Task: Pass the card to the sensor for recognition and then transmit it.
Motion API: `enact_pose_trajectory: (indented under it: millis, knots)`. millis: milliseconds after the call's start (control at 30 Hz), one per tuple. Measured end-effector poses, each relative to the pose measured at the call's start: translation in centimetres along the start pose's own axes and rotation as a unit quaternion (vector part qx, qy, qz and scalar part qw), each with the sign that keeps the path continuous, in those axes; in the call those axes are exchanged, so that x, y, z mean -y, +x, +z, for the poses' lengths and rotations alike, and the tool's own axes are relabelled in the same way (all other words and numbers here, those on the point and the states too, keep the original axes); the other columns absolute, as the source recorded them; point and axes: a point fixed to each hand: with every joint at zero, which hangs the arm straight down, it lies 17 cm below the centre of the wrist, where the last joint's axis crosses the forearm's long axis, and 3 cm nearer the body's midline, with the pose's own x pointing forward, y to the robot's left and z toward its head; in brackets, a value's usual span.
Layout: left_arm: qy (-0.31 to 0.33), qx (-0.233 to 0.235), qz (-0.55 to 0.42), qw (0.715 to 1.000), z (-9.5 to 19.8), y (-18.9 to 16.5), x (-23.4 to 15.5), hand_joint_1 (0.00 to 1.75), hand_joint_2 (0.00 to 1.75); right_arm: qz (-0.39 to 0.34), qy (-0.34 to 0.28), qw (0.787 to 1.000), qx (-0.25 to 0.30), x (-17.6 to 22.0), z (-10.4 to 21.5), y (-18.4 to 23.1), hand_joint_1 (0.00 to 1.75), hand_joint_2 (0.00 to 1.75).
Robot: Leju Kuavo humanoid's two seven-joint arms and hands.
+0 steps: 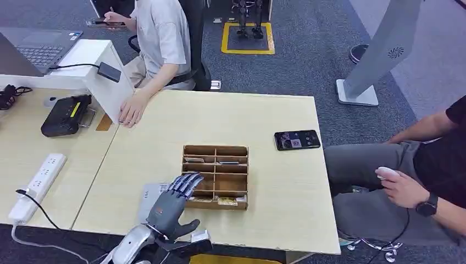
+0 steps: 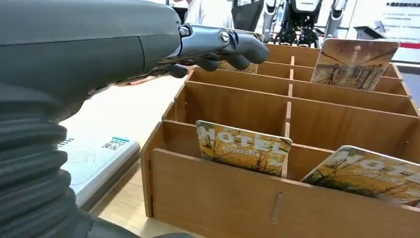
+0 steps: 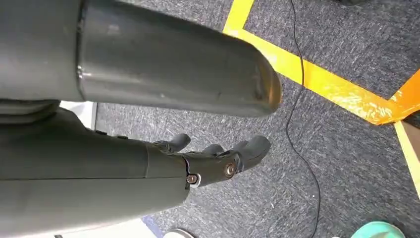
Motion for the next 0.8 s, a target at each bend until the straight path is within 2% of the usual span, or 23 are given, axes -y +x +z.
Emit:
enact_pose_trajectory:
  millis: [333, 800]
  knots:
    - [0.038, 0.017, -0.029, 0.999, -0.1, 0.4, -1.3, 0.00, 1.75, 0.000, -0.005, 1.000, 0.002, 0.0, 0.1, -0.1, 0.00, 0.00]
    - [0.024, 0.015, -0.054, 0.998, 0.6, -0.4, 0.1, 0.00, 1.75, 0.005, -0.001, 1.000, 0.004, -0.3, 0.1, -0.2, 0.00, 0.00]
